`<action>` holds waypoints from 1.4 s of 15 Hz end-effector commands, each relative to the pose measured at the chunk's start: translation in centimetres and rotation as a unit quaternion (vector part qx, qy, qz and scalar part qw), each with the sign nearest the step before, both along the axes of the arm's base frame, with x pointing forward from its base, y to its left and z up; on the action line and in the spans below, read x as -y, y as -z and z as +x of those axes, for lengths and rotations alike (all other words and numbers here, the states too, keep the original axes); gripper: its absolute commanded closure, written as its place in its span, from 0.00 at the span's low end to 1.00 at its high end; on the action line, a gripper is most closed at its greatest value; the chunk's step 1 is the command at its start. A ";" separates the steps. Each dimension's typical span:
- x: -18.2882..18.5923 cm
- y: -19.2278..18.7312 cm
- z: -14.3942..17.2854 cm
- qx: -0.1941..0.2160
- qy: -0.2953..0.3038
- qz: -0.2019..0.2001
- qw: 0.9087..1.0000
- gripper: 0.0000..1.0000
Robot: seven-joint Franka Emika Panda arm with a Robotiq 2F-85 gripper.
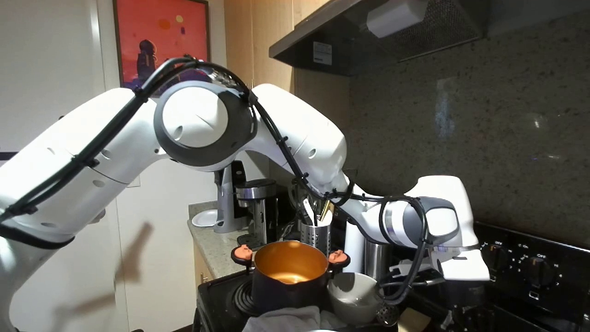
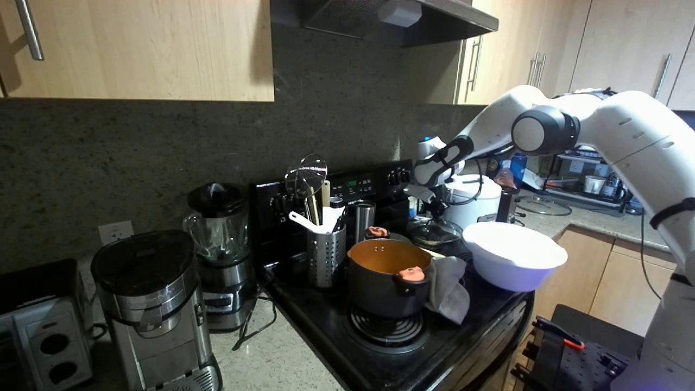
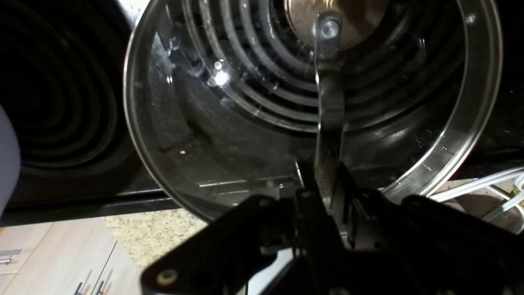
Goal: Uncover the pot
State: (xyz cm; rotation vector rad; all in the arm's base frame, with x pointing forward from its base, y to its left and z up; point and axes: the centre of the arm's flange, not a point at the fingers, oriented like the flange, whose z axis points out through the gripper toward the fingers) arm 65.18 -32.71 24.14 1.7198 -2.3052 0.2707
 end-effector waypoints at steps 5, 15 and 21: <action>0.7 -0.8 2.0 0.016 0.012 -0.010 1.000 0.44; -0.7 -7.2 2.0 0.016 -0.017 -0.021 1.000 0.00; -3.0 -13.9 1.3 0.007 -0.119 -0.026 0.993 0.00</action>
